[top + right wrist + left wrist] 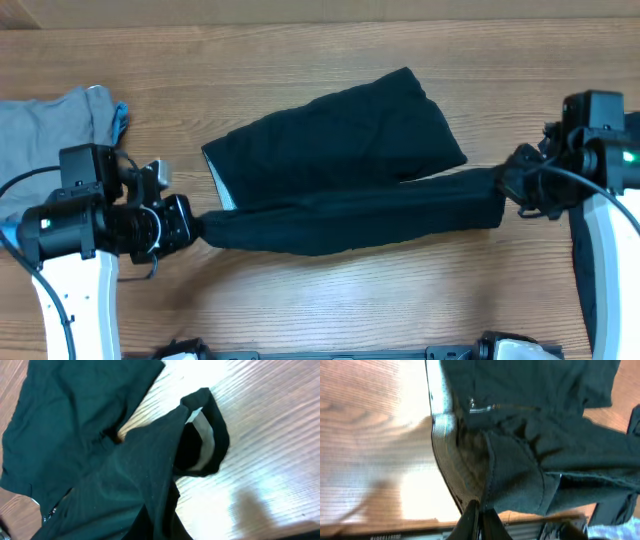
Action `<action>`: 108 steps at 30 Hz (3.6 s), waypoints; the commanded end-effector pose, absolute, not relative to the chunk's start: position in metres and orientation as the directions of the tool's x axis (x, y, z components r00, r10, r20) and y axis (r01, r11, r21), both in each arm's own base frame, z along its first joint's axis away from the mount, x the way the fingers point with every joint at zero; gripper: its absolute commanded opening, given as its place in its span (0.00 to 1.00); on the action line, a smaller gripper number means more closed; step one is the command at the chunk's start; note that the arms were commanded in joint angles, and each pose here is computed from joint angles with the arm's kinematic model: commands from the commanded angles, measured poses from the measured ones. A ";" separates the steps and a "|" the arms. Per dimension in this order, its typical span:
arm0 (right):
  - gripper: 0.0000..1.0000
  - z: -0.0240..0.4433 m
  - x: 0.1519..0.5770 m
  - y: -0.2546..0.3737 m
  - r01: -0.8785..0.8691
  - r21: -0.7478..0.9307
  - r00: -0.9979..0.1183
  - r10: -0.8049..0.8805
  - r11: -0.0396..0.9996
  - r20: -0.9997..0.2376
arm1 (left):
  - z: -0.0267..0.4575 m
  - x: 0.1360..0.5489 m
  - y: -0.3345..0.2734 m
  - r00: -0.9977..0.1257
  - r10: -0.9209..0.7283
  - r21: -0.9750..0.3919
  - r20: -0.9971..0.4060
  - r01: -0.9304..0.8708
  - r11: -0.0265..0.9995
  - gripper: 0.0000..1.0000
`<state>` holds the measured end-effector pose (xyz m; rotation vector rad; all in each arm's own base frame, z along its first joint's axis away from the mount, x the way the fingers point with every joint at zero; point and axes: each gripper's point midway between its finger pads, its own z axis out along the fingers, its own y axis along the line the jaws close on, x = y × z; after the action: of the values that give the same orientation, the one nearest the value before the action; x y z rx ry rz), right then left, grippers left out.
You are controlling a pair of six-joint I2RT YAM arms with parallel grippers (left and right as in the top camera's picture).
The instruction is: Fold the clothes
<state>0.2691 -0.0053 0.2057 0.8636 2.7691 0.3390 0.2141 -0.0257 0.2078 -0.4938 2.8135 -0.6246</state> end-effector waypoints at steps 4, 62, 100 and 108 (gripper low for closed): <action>0.04 0.194 0.333 -0.008 0.468 0.275 -0.804 0.534 0.840 -0.262 | 0.187 0.268 0.014 -0.882 -0.422 -0.338 -0.210 -0.340 0.878 0.04; 0.04 0.025 0.504 0.116 -0.130 0.409 -0.875 0.089 0.903 -0.476 | 0.046 0.448 -0.062 -0.935 -0.102 -0.264 -0.340 -0.010 0.965 0.04; 0.04 0.018 0.570 0.095 -0.057 0.310 -0.811 0.137 0.949 -0.569 | 0.046 0.461 -0.056 -0.971 -0.117 -0.262 -0.207 -0.061 0.963 0.13; 0.14 0.060 0.597 0.090 -0.042 0.309 -0.718 0.187 0.950 -0.671 | 0.034 0.460 -0.054 -0.968 -0.119 -0.257 -0.221 -0.060 0.965 0.07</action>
<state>0.5791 0.0927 0.0150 0.0715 2.4385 0.3964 0.4585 -0.0493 0.0327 -0.1486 2.8852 -0.3481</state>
